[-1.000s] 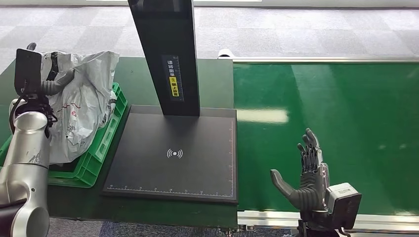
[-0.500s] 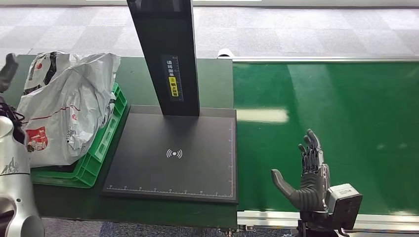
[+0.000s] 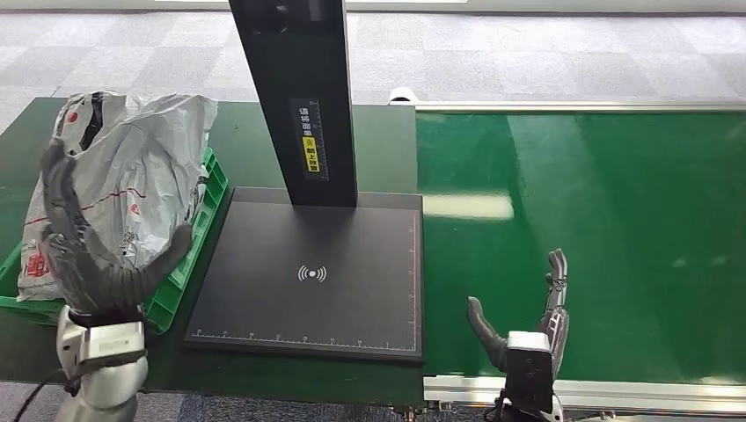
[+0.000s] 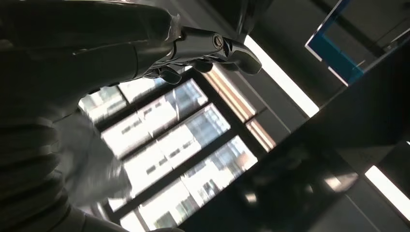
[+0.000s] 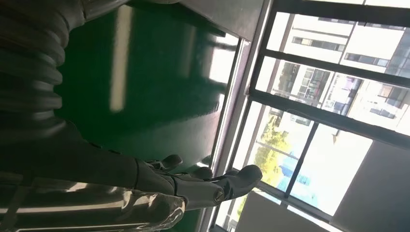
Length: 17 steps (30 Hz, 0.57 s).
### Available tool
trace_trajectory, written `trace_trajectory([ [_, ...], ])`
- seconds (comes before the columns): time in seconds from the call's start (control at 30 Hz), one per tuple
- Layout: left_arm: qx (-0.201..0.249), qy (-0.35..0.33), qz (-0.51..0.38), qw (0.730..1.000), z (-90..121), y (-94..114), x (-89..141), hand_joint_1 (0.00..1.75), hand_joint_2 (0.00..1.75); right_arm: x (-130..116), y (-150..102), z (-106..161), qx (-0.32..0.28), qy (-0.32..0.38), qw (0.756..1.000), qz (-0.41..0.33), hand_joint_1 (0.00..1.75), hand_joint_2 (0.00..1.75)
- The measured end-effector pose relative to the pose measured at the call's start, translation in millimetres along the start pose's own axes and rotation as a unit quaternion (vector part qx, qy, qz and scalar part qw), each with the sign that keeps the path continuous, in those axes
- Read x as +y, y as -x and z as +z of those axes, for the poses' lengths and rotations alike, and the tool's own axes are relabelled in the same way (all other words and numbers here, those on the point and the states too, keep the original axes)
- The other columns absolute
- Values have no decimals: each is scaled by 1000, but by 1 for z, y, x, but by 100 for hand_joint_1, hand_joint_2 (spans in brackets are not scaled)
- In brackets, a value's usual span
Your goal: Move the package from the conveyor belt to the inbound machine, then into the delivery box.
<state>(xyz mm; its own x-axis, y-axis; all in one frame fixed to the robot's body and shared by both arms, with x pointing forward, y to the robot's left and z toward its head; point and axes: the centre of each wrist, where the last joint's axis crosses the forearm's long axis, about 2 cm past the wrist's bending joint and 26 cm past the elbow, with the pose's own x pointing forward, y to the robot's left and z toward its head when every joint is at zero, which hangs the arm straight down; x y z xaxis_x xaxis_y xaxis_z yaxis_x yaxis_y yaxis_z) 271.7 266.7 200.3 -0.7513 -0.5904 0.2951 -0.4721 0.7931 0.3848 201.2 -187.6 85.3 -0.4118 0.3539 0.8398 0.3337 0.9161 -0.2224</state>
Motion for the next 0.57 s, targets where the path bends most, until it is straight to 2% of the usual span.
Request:
trace_trajectory([
  [0.1, 25, 5, 92, 995, 24, -34, -28, 0, 175, 14, 1, 14, 3, 0, 1000, 18, 0, 175],
  [0.2, 36, 13, 127, 991, 33, -50, -39, 0, 175, 21, 2, 22, 9, -14, 1000, 16, 0, 175],
  [0.57, 47, 21, 156, 986, 38, -62, -46, 0, 175, 27, 5, 30, 13, -39, 999, 16, 0, 175],
])
